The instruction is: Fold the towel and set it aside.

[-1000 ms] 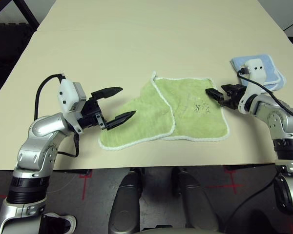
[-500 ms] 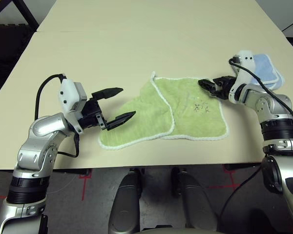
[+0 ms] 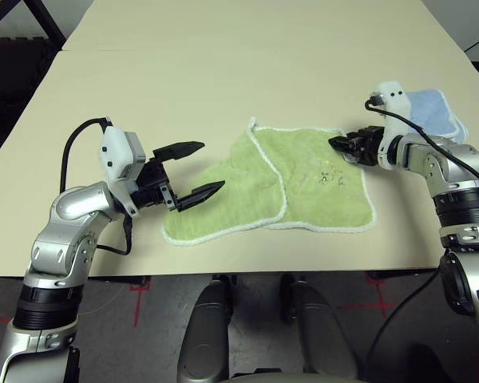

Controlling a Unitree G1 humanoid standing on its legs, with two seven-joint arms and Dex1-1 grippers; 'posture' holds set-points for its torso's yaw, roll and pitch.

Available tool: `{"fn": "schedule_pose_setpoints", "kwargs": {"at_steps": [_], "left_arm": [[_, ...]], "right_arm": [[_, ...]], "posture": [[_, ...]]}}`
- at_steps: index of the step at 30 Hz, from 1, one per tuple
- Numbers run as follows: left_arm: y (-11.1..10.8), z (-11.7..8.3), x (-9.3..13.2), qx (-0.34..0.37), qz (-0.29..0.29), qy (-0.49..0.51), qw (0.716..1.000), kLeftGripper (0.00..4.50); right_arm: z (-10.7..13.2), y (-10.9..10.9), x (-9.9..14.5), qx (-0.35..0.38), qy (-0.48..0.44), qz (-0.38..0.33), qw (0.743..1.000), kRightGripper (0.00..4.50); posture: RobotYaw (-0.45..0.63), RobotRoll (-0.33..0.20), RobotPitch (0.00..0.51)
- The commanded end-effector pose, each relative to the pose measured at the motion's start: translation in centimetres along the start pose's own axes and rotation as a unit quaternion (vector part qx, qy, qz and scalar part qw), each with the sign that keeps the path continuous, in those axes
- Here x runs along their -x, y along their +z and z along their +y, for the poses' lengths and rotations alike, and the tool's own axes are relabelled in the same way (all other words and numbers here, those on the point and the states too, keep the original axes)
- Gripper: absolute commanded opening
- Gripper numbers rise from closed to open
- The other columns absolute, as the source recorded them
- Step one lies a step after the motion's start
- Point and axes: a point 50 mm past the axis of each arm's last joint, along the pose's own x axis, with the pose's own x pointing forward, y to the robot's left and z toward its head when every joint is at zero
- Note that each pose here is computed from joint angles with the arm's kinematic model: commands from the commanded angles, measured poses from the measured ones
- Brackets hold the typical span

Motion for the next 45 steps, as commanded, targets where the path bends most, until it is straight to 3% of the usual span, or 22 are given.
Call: {"fn": "schedule_pose_setpoints", "kwargs": {"at_steps": [1,15,28,32,37,45], "left_arm": [[-0.3,-0.3,-0.3,0.004,0.006,-0.009,1.000,4.50],[-0.4,-0.4,-0.7,0.007,0.005,-0.011,1.000,4.50],[-0.4,-0.5,-0.8,0.009,0.004,-0.012,1.000,4.50],[-0.5,-0.5,-0.9,0.009,0.004,-0.012,1.000,4.50],[-0.5,-0.6,-1.0,0.011,0.002,-0.012,1.000,4.50],[-0.6,-0.6,-1.1,0.011,0.002,-0.011,1.000,4.50]], "right_arm": [[0.2,-0.3,0.1,0.005,0.009,-0.006,1.000,0.05],[1.5,4.1,1.4,0.086,0.020,-0.178,0.980,0.05],[1.5,5.8,2.5,0.150,-0.018,-0.223,0.963,0.05],[1.4,6.2,2.8,0.194,-0.041,-0.234,0.952,0.05],[1.9,6.8,3.1,0.275,-0.067,-0.269,0.920,0.05],[1.9,6.6,2.8,0.305,-0.081,-0.276,0.908,0.05]], "posture": [[0.02,0.000,0.268],[0.01,0.000,0.271],[0.01,0.000,0.270],[0.00,0.000,0.269],[0.00,0.000,0.268],[0.00,0.000,0.267]]}}
